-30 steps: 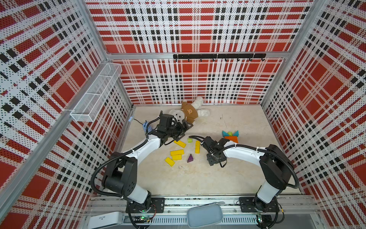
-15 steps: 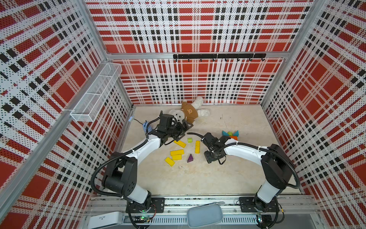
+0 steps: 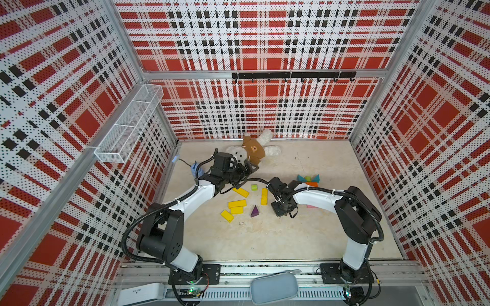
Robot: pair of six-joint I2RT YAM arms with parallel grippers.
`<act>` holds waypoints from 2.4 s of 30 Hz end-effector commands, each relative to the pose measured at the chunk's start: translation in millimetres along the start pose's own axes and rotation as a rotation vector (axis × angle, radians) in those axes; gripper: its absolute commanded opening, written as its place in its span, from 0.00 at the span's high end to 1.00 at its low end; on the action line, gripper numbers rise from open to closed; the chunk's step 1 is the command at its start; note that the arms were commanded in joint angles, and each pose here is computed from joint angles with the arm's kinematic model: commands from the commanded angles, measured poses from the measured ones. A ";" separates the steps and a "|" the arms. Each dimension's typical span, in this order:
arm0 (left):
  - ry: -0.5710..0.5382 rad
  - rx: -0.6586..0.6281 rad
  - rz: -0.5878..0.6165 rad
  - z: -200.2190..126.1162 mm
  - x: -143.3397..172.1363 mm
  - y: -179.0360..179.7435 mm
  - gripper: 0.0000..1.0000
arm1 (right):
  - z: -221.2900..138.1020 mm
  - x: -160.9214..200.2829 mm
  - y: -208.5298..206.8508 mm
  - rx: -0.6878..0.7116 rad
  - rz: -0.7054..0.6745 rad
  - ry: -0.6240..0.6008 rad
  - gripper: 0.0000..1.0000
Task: Assemble a carrot with building blocks
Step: Pick up the building block from the center of the board, then place the building block at the center of the board.
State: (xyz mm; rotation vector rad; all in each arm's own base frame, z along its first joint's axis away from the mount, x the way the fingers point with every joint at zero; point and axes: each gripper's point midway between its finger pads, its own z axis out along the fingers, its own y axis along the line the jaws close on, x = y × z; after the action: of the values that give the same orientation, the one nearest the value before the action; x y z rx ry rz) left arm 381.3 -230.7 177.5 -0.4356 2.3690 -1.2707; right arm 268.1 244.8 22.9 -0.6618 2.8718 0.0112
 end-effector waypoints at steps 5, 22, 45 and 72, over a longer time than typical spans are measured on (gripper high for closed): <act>0.000 0.039 0.023 -2.4 -0.2 -12.4 0.01 | -19.4 -16.7 -12.5 0.018 -0.011 -0.070 0.79; -0.006 0.036 0.007 -0.9 -5.6 -5.8 0.00 | -28.4 -111.5 -45.1 -0.050 -0.136 -0.213 0.79; 0.006 0.072 -0.027 2.7 -6.6 -5.3 0.01 | 21.7 -138.5 -34.7 -0.114 -0.332 -0.123 0.72; -0.014 0.093 -0.017 -4.5 -12.0 -11.9 0.00 | -46.9 -148.5 -35.6 -0.130 -0.218 -0.291 0.31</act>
State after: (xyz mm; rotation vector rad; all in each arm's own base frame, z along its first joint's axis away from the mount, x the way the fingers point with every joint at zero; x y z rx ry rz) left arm 395.6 -225.3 184.3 -0.4671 2.2989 -1.3293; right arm 396.4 261.9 55.1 -1.0155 2.6340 0.1644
